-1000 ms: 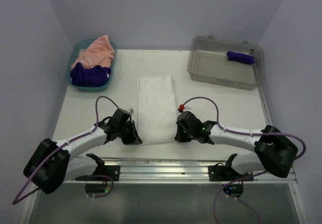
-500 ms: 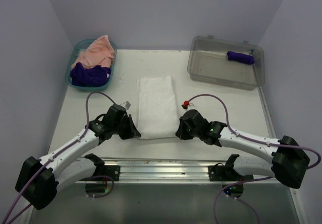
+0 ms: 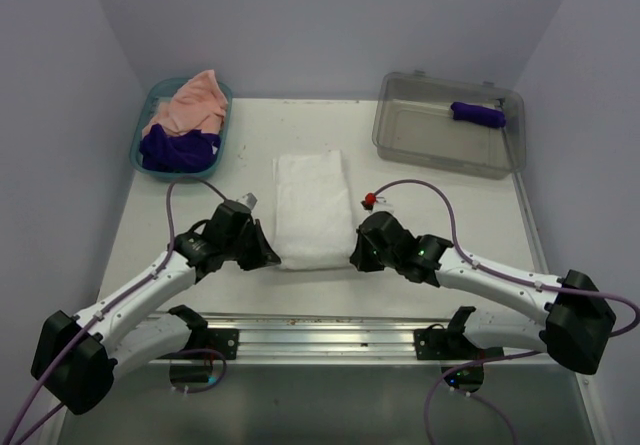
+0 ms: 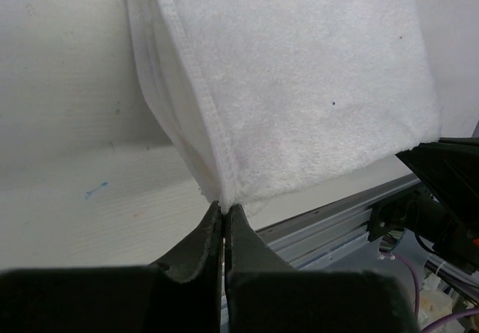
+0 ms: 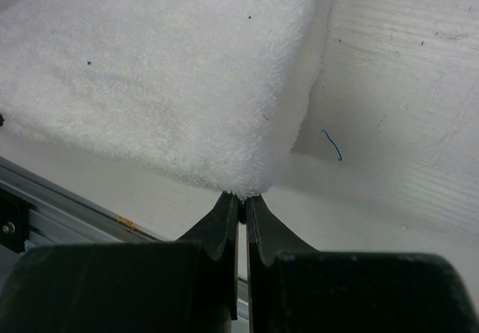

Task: Roll the towels
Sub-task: Roll the towel

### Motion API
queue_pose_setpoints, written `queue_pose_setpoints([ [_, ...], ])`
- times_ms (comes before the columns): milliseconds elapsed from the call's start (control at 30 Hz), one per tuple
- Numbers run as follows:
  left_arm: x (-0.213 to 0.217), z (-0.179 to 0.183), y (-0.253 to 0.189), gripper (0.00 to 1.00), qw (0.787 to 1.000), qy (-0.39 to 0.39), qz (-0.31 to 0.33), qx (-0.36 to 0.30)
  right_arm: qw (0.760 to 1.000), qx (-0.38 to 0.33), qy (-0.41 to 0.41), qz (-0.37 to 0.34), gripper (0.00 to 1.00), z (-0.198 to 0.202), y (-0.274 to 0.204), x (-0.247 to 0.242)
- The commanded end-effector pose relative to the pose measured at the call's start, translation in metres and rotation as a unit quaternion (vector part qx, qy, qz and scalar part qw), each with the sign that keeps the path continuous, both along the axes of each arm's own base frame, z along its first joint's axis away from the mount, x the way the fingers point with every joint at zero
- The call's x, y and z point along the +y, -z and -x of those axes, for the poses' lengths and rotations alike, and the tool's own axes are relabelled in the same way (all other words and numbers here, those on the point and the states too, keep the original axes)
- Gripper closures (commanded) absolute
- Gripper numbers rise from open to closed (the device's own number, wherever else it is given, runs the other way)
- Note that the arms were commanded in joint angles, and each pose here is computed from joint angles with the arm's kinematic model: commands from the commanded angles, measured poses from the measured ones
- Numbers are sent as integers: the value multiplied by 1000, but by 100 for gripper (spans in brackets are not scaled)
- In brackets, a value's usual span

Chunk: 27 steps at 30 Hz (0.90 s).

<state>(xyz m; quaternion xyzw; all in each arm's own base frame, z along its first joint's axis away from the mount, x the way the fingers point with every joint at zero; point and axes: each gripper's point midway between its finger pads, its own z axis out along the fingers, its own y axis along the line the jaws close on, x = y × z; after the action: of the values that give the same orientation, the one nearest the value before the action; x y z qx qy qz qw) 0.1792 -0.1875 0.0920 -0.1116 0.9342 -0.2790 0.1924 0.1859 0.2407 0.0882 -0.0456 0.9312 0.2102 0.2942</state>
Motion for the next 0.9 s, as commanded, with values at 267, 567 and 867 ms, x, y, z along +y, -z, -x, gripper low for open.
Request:
queue_pose_setpoints([
  [267,14,10,7,49,999,2,-32,8,999,9,18,47,52,12,15,-27],
  [567,-21,-22,-7,63,999,33,15,-23,997,-45,18,55,89,-23,-13,-9],
  [867,-15,-13,55,67,998,38,-24,33,996,9,-13,88,100,-26,41,11],
])
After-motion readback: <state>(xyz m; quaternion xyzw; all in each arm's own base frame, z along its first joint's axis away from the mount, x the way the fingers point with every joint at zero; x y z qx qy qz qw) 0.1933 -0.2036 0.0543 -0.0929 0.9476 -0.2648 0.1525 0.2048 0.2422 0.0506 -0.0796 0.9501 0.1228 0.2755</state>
